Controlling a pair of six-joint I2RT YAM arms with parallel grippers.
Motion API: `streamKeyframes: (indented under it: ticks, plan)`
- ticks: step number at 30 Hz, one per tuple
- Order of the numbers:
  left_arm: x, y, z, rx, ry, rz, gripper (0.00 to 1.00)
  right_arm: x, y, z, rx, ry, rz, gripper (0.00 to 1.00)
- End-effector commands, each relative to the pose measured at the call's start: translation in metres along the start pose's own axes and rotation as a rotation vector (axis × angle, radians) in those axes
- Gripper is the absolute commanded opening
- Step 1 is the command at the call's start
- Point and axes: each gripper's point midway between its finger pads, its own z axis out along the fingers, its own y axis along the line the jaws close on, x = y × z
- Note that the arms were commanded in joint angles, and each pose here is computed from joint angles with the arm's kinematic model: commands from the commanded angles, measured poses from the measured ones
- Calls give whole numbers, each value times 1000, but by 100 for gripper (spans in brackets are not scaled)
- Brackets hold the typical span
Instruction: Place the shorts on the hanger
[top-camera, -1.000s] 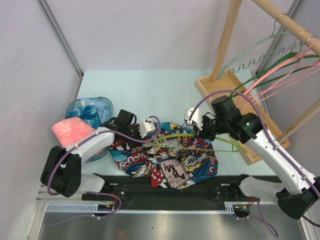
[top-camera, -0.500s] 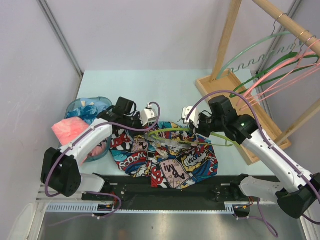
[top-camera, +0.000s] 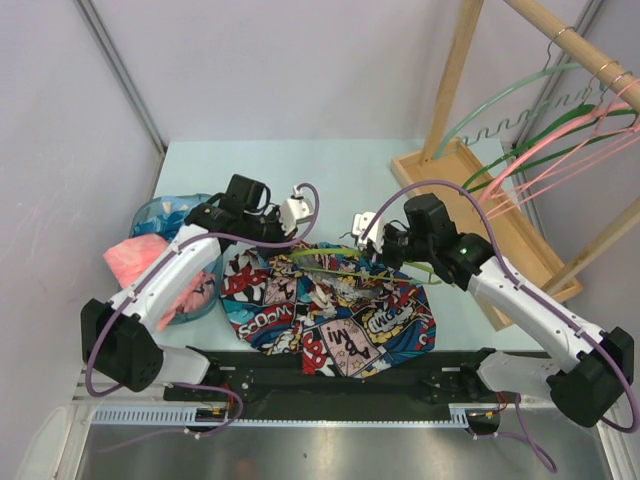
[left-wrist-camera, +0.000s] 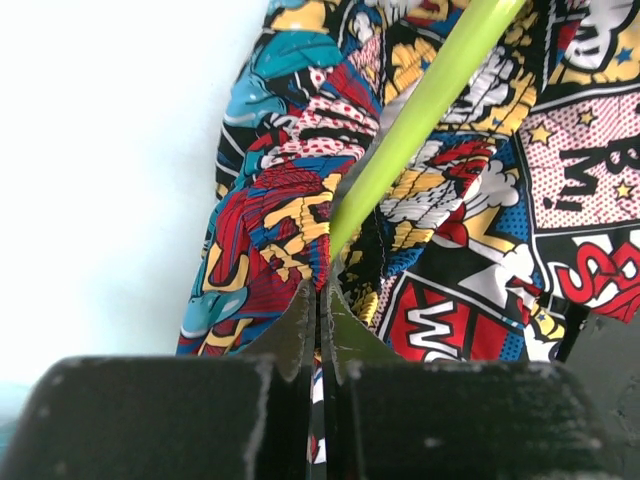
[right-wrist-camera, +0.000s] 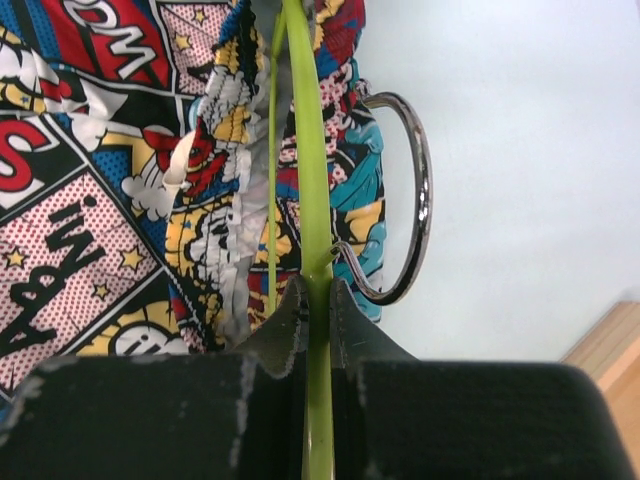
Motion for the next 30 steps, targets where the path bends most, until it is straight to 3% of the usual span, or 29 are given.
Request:
streamKeyframes:
  ticks: [1, 15, 16, 17, 19, 20, 23, 26, 30]
  plan:
    - [-26, -2, -7, 26, -55, -11, 0, -39, -12, 8, 41, -164, -59, 0]
    - [-57, -6, -8, 37, -100, -36, 1, -50, -10, 26, 13, -249, -54, 0]
    - [-58, -5, -9, 28, -101, -44, 4, -50, -8, 27, 4, -252, -55, 0]
    - [-61, -3, -11, 23, -105, -53, 20, -51, -8, 28, 4, -255, -52, 0]
    - [-60, -7, -16, 42, -111, -74, 37, -52, -8, 29, -1, -261, -56, 0]
    - [-56, 1, -22, 31, -121, -104, 50, -52, -8, 30, 0, -262, -55, 0]
    - [-46, 19, -51, 41, -223, -187, 67, -53, -11, 32, 5, -269, -51, 0]
    - [-36, 34, -77, 14, -257, -113, 70, -53, -12, 33, 6, -275, -54, 0]
    - [-8, 19, -78, 40, -196, 166, 72, -55, -12, 35, 4, -283, -55, 0]
